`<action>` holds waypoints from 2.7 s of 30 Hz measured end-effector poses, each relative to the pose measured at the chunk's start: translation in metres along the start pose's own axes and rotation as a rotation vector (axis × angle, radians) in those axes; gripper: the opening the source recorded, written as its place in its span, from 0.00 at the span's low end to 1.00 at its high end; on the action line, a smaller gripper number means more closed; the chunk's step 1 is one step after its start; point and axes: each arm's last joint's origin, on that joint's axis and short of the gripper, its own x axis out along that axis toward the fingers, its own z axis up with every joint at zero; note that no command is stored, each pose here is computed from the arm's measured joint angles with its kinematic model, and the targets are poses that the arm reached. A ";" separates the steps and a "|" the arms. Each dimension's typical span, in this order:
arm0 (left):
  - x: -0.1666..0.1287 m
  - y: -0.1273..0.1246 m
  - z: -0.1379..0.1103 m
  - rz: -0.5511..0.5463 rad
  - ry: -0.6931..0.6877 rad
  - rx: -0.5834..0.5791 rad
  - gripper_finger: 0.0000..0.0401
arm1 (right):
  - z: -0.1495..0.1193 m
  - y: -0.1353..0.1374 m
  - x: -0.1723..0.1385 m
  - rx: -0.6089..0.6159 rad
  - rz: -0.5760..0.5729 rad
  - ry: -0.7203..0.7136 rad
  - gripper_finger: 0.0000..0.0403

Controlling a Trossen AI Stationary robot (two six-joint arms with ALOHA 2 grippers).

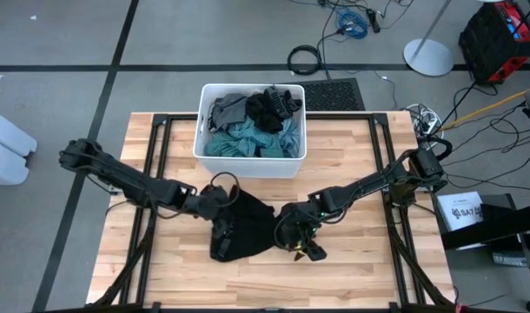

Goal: Sort clothes
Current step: Put the black underwear into the white bin

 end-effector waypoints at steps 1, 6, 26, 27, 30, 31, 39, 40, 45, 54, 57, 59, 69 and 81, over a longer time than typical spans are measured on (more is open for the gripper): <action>-0.003 -0.004 0.006 -0.016 -0.018 0.012 0.03 | 0.001 0.000 0.000 -0.007 0.001 -0.012 0.39; -0.025 -0.024 0.034 -0.099 -0.121 0.079 0.03 | 0.009 0.001 0.000 -0.050 0.006 -0.084 0.39; -0.104 -0.083 0.095 -0.542 -0.252 0.240 0.02 | 0.026 0.029 -0.035 -0.077 -0.157 -0.156 0.39; -0.111 -0.087 0.099 -0.588 -0.291 0.274 0.02 | 0.026 0.031 -0.039 -0.075 -0.185 -0.159 0.39; -0.117 -0.080 0.103 -0.443 -0.247 0.268 0.02 | 0.027 0.036 -0.050 -0.079 -0.240 -0.188 0.39; -0.119 -0.079 0.104 -0.405 -0.243 0.258 0.02 | 0.027 0.038 -0.053 -0.082 -0.250 -0.196 0.39; -0.125 -0.085 0.115 -0.452 -0.353 0.239 0.02 | 0.029 0.068 -0.072 -0.170 -0.312 -0.271 0.39; -0.126 -0.086 0.118 -0.458 -0.380 0.215 0.02 | 0.029 0.071 -0.073 -0.184 -0.330 -0.274 0.39; -0.131 -0.087 0.126 -0.499 -0.451 0.131 0.02 | 0.023 0.081 -0.057 -0.351 -0.467 -0.194 0.39; -0.126 -0.082 0.124 -0.463 -0.394 0.098 0.02 | 0.003 0.074 -0.010 -0.422 -0.587 0.035 0.39; -0.126 -0.082 0.124 -0.459 -0.398 0.109 0.02 | -0.002 0.072 0.005 -0.500 -0.760 0.098 0.39; -0.126 -0.082 0.124 -0.459 -0.397 0.113 0.02 | -0.006 0.071 0.015 -0.556 -0.816 0.145 0.39; -0.125 -0.081 0.123 -0.461 -0.379 0.128 0.02 | -0.008 0.074 0.050 -0.684 -0.919 0.119 0.39; -0.125 -0.081 0.122 -0.456 -0.372 0.130 0.02 | -0.001 0.062 0.071 -0.664 -0.943 0.006 0.32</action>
